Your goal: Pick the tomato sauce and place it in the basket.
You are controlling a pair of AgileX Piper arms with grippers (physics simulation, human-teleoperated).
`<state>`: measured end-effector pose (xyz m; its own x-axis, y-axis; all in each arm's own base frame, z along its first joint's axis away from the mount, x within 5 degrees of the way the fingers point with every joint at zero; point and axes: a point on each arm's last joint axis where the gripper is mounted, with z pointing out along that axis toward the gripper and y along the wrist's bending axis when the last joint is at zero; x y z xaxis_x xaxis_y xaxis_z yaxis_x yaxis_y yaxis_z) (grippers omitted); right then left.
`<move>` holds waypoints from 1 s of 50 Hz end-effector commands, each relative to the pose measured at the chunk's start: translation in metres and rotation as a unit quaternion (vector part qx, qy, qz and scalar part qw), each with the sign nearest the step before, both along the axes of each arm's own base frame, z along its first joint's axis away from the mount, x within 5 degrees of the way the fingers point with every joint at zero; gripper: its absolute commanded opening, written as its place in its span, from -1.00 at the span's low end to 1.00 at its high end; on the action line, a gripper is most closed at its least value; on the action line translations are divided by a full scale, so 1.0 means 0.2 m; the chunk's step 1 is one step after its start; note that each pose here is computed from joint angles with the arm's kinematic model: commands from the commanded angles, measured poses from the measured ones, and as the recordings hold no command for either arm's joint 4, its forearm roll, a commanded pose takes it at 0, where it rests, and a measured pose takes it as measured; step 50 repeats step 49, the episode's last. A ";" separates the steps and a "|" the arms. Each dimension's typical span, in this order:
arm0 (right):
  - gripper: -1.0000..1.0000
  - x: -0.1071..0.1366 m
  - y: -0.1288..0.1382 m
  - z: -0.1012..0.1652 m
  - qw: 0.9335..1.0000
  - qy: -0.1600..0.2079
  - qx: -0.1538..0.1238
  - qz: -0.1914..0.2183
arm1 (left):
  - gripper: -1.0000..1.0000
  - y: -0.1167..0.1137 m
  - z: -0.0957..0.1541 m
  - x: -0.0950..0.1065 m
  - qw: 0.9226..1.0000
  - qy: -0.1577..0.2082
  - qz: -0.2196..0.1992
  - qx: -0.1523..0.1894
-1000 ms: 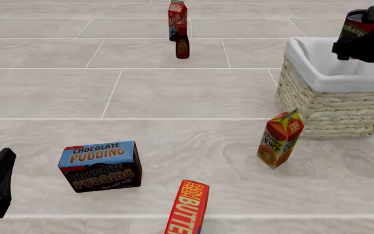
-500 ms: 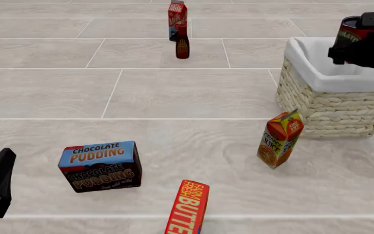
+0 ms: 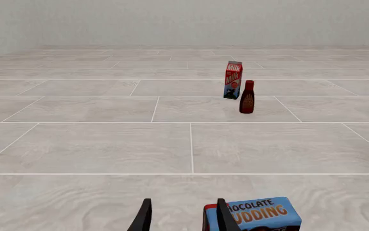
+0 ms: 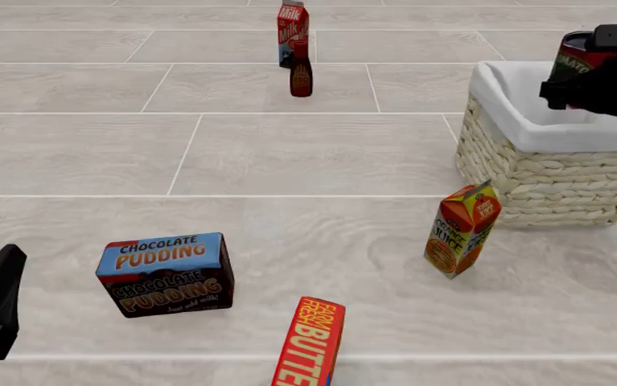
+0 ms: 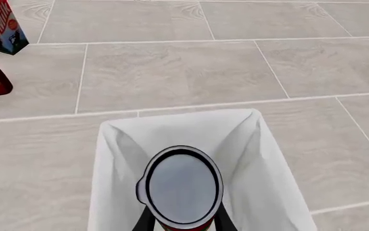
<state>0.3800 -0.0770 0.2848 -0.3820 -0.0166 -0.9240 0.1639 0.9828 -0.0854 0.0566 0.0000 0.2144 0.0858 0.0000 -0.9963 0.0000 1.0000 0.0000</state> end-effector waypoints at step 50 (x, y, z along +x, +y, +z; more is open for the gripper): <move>1.00 -0.09 0.02 0.14 0.999 -0.030 0.033 -0.014 | 1.00 0.00 0.00 0.00 1.000 0.000 0.000 0.000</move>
